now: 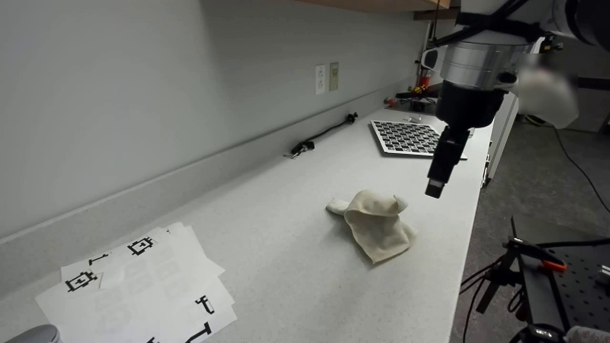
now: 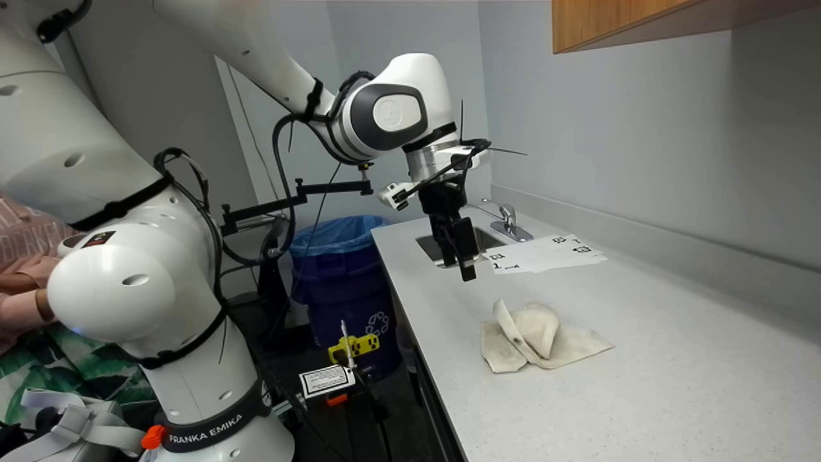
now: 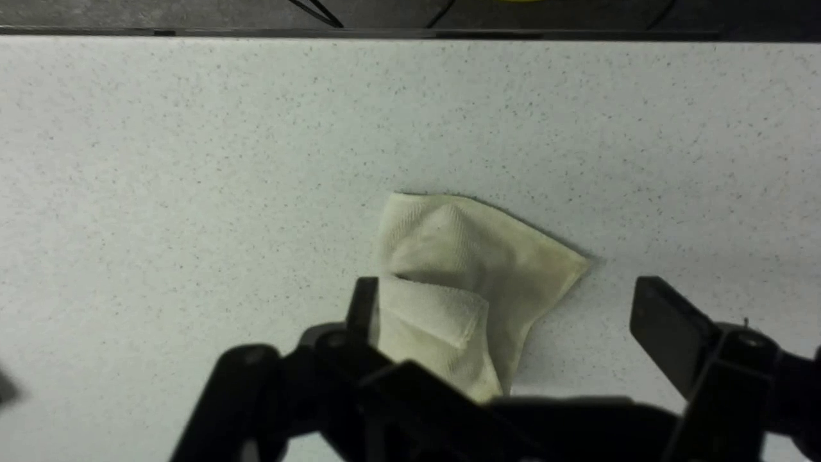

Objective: Use the towel to wipe the counter.

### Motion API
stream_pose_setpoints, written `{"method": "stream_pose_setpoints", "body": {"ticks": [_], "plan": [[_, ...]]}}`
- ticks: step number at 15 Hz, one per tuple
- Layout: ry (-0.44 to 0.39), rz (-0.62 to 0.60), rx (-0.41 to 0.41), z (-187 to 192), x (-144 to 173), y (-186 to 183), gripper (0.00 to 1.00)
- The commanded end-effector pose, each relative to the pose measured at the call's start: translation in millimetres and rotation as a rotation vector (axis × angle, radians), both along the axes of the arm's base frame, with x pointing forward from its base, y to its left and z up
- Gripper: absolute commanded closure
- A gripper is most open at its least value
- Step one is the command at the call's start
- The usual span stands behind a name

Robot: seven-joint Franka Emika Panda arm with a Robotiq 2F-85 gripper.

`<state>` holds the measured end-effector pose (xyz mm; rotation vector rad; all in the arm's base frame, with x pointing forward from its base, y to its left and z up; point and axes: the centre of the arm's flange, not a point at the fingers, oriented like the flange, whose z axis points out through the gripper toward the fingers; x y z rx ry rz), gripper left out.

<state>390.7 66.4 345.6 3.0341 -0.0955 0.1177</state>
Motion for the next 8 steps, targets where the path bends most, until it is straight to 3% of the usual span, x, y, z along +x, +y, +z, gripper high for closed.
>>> {"method": "stream_pose_setpoints", "body": {"ticks": [1, 8], "plan": [[-0.048, 0.020, 0.027, -25, 25, -15, 0.00], [-0.065, 0.079, -0.003, -74, 54, -27, 0.00]]}}
